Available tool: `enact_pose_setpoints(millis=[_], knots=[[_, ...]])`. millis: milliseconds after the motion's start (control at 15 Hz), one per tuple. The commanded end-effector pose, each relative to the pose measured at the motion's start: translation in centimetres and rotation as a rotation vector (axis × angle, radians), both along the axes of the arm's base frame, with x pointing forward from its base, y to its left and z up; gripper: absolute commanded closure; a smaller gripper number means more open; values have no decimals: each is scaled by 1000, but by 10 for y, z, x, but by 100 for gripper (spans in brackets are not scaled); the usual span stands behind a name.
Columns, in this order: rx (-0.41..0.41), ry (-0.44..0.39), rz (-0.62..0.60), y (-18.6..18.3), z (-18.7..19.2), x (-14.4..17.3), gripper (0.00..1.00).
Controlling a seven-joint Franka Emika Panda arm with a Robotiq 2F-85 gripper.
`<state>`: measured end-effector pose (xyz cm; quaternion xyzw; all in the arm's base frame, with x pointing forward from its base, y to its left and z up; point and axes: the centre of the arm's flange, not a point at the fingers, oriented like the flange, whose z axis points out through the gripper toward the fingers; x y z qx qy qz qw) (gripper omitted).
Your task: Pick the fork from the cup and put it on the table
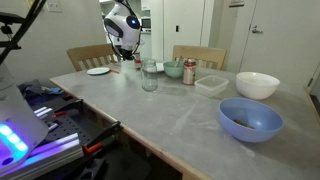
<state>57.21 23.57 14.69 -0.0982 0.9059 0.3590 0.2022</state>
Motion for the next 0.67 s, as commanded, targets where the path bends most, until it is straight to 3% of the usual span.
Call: enact_pose_setpoints(millis=[0, 267, 600], knots=[[84, 36, -64, -6, -27, -13, 99], [170, 90, -67, -7, -45, -25, 99], [187, 137, -49, -27, -58, -34, 99]])
